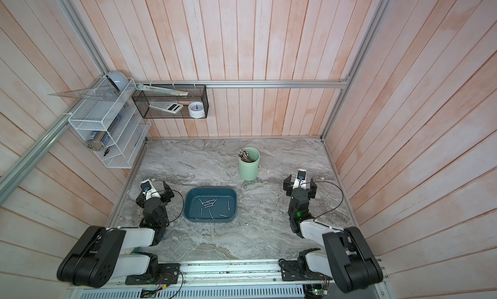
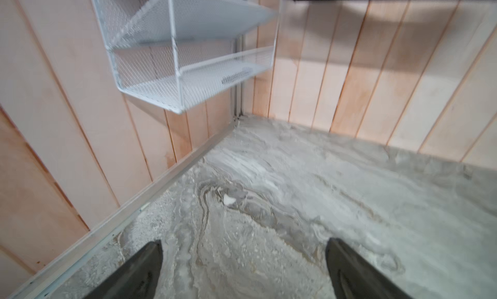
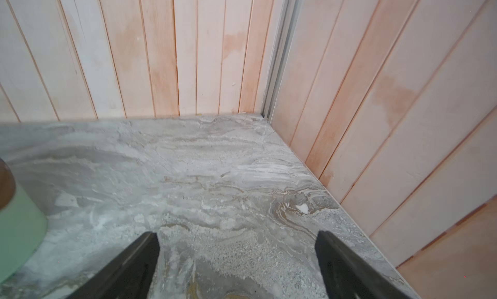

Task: Take out the screws from the storage box
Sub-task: Move the storage box to the center of the board.

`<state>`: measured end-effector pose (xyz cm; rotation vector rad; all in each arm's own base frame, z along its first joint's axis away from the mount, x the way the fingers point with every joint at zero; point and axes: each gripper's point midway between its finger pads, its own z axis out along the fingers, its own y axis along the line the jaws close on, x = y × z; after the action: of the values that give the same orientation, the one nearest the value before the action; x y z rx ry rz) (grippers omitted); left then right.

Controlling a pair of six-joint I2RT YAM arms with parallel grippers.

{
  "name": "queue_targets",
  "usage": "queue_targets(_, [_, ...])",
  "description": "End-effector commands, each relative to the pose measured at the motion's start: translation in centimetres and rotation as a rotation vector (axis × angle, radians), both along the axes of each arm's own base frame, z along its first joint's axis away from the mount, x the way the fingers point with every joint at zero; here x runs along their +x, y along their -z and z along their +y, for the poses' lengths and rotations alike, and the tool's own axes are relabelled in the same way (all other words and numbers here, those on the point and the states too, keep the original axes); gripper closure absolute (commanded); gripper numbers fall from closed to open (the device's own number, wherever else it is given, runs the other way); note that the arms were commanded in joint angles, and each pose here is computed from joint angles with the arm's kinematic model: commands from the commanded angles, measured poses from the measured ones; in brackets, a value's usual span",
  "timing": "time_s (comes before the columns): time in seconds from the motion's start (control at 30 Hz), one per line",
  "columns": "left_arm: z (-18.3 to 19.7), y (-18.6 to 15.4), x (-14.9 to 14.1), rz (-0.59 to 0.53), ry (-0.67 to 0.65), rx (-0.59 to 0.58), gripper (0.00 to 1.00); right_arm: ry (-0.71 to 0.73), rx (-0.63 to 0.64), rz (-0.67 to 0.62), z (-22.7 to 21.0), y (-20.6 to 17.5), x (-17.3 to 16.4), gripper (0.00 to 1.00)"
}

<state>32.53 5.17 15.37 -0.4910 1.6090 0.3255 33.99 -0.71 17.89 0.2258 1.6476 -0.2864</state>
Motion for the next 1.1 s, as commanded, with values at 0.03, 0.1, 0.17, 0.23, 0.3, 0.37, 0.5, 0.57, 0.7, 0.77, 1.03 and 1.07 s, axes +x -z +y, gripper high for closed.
queue_targets(0.03, [2.4, -2.6, -0.8, 0.202, -0.175, -0.087, 0.00, 0.224, 0.213, 0.103, -4.3, -1.8, -4.5, 0.02])
queue_targets(0.1, [2.2, -3.9, -1.1, 0.261, -0.164, -0.098, 0.00, 0.299, 0.348, 0.093, -6.1, -2.1, -7.2, 0.02])
queue_targets(0.17, [2.1, -5.6, -2.0, 0.244, -0.179, -0.194, 0.00, 0.316, 0.485, 0.061, -6.8, -2.2, -9.4, 0.02])
queue_targets(0.23, [1.2, -7.1, -2.2, 0.245, -0.096, -0.276, 0.00, 0.161, 0.543, 0.063, -5.1, -3.0, -9.6, 0.02])
queue_targets(0.3, [-2.1, -8.4, -1.0, 0.264, 0.171, -0.312, 0.00, 0.071, 0.599, 0.089, -3.7, -3.3, -9.8, 0.02])
queue_targets(0.37, [-4.7, -8.9, -0.6, 0.296, 0.339, -0.320, 0.00, 0.100, 0.661, 0.165, -3.5, -2.6, -10.2, 0.02])
queue_targets(0.5, [-5.3, -6.6, -0.5, 0.352, 0.344, -0.411, 0.00, 0.130, 0.764, 0.313, -2.4, -1.3, -10.1, 0.02])
queue_targets(0.57, [-5.4, -5.7, -0.4, 0.375, 0.325, -0.477, 0.00, 0.017, 0.785, 0.375, -0.3, -1.3, -9.2, 0.02])
queue_targets(0.7, [-5.7, -4.7, -0.3, 0.453, 0.338, -0.481, 0.00, -0.055, 0.937, 0.422, 2.3, -0.7, -8.7, 0.06])
queue_targets(0.77, [-5.9, -3.9, -0.2, 0.465, 0.334, -0.534, 0.00, -0.088, 0.979, 0.439, 4.2, 0.1, -8.6, 0.11])
queue_targets(1.03, [-6.2, -2.8, -0.1, 0.471, 0.353, -0.641, 0.00, -0.236, 0.776, 0.535, 14.1, 2.1, -7.3, 0.19])
queue_targets(1.07, [-6.8, -2.8, 0.0, 0.461, 0.383, -0.658, 0.00, -0.251, 0.757, 0.559, 15.5, 2.3, -7.0, 0.21])
